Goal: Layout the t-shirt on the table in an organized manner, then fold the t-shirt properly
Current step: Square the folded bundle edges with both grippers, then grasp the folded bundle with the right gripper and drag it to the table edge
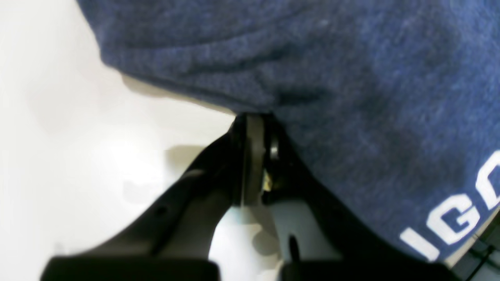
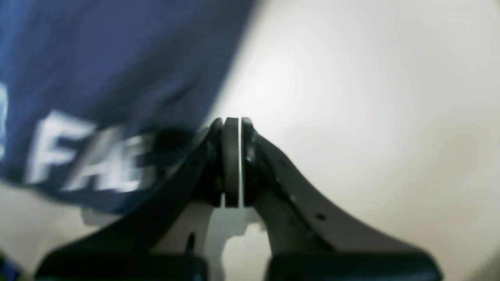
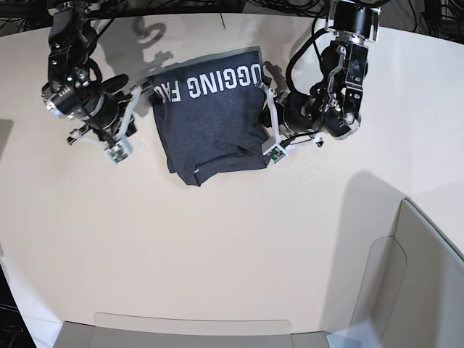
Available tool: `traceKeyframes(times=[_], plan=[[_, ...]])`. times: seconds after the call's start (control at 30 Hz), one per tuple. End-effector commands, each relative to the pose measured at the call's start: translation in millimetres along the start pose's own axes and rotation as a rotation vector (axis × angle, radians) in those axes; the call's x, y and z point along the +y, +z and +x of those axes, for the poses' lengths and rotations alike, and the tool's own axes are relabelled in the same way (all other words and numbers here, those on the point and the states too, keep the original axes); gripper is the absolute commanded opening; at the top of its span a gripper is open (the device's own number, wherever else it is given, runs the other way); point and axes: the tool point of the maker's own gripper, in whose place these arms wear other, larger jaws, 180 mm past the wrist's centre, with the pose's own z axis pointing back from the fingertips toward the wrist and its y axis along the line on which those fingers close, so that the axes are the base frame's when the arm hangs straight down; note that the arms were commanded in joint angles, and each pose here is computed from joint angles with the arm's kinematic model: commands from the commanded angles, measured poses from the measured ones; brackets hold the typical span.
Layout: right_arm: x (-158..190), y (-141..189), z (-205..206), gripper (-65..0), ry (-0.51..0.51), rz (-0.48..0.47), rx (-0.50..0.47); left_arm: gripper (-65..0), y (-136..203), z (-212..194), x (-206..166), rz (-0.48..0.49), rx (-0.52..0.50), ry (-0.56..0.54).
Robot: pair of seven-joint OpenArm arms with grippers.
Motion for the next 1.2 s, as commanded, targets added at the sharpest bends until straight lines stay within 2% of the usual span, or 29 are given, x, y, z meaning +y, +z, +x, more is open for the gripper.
traceKeyframes(times=[0.0, 0.07, 0.13, 0.2, 0.33, 0.4, 0.5, 0.7, 0.8, 0.9, 1.0, 1.17], plan=[[-19, 8, 18, -65.0, -0.029, -0.051, -0.062, -65.0, 10, 10, 6, 0.028, -0.034, 0.003], [-31, 12, 30, -65.0, -0.095, -0.082, -0.114, -65.0, 18, 12, 9, 0.048, -0.067, 0.032], [-19, 9, 53, -65.0, -0.114, -0.044, -0.177, -65.0, 24, 7, 12, 0.065, -0.076, 0.052], [11, 3, 72, -65.0, -0.128, 0.05, -0.228, -65.0, 30, 7, 14, 0.082, -0.092, 0.055], [81, -9, 98, -65.0, -0.117, 0.233, -0.267, -65.0, 42, 2, 26, 0.124, -0.108, 0.085], [115, -11, 97, -65.0, -0.102, 0.312, -0.257, -65.0, 47, -2, 37, 0.149, -0.116, 0.117], [143, -14, 88, -65.0, -0.085, 0.379, -0.223, -65.0, 56, -7, 51, 0.186, -0.127, 0.157], [161, -54, 30, -65.0, -0.12, 0.405, -0.031, -65.0, 57, -22, 54, 0.195, -0.111, 0.191], [150, -80, -12, -65.0, -0.124, 0.384, 0.068, -65.0, 57, -26, 53, 0.192, -0.102, 0.195], [122, -85, -50, -65.0, -0.104, 0.333, 0.145, -65.0, 62, -28, 54, 0.206, -0.101, 0.175], [80, -76, -90, -65.0, -0.066, 0.248, 0.231, -65.0, 67, -26, 50, 0.214, -0.11, 0.159], [-6, -44, -148, -65.0, -0.063, 0.071, 0.355, -65.0, 69, -24, 50, 0.219, -0.121, 0.155]])
